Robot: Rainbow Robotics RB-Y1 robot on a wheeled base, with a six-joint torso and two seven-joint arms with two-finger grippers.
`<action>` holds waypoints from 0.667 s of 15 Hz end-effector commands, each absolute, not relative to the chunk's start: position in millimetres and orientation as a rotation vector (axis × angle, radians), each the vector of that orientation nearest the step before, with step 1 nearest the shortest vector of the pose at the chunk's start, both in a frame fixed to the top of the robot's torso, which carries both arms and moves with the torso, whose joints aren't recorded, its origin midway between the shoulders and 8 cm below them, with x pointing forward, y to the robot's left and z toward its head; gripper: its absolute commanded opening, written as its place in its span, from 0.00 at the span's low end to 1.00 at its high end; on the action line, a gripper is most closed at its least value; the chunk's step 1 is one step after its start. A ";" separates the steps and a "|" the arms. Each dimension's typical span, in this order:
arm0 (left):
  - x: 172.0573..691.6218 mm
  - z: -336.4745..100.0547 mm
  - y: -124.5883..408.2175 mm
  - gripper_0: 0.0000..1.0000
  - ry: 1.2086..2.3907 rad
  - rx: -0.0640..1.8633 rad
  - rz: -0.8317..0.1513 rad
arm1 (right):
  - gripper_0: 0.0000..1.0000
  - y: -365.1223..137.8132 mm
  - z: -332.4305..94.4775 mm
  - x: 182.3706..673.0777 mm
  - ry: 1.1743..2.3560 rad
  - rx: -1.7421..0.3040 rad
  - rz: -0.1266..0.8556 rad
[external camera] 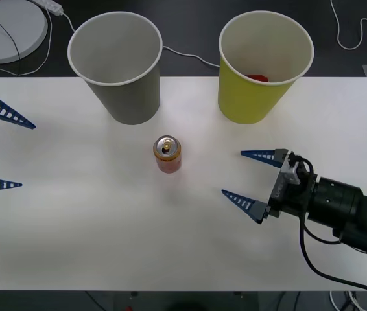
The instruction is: Put the can into the green bin and the plastic bottle into the gray bin
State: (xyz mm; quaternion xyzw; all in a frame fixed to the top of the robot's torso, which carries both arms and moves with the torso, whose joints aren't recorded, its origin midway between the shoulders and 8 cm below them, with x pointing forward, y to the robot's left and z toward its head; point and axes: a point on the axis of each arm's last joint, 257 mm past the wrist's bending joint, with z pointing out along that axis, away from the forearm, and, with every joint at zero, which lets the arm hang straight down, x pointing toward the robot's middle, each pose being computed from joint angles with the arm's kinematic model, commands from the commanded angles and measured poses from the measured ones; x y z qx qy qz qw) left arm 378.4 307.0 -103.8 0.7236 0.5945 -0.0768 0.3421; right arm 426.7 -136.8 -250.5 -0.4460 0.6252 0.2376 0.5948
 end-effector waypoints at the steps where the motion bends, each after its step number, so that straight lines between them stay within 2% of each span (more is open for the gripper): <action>1: 378.4 -103.8 307.0 1.00 1.546 1.881 -0.200 | 1.00 -121.7 -255.8 434.1 1.457 -1.021 0.528; 10: 378.4 -103.8 307.0 1.00 1.546 1.881 -0.200 | 1.00 -56.4 -264.7 455.2 1.469 -0.951 0.469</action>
